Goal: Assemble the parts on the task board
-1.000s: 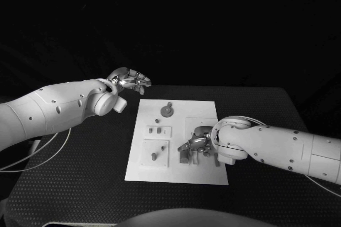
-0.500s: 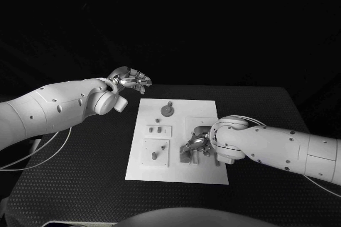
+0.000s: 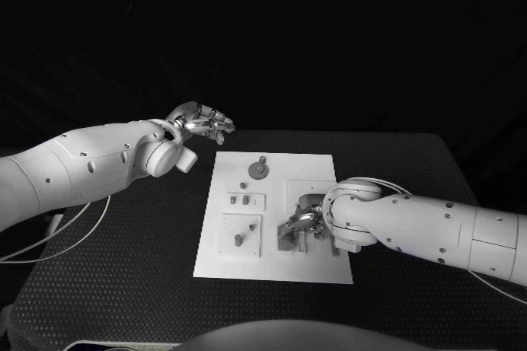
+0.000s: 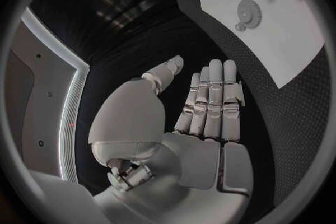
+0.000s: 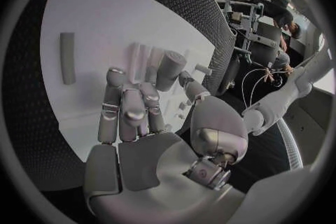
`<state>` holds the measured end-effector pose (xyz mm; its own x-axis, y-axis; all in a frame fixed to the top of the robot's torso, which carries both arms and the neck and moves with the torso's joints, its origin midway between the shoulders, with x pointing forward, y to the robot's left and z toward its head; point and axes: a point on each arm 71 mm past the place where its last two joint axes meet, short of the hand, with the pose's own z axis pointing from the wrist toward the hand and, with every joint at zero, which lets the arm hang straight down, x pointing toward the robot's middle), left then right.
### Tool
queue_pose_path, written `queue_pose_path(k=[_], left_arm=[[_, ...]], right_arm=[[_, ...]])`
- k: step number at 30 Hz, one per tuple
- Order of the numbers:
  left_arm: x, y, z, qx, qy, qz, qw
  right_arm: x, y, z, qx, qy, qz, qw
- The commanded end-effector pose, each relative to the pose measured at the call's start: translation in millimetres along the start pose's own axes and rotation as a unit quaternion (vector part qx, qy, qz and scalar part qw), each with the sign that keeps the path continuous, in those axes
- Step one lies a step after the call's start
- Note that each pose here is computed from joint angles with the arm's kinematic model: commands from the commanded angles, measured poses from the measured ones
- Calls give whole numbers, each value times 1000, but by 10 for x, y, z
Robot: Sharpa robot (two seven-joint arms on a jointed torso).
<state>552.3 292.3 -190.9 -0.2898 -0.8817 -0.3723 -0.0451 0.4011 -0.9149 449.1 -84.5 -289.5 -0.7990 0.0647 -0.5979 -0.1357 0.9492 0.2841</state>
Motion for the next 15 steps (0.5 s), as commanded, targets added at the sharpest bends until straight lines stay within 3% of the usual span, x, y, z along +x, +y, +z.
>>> queue_pose_path(k=[1, 15], left_arm=[[16, -17, 5, 3, 7, -3, 1000], [8, -13, 3, 3, 6, -3, 1000]], right_arm=[[79, 7, 9, -4, 13, -13, 1000], [79, -77, -55, -12, 4, 16, 1000]])
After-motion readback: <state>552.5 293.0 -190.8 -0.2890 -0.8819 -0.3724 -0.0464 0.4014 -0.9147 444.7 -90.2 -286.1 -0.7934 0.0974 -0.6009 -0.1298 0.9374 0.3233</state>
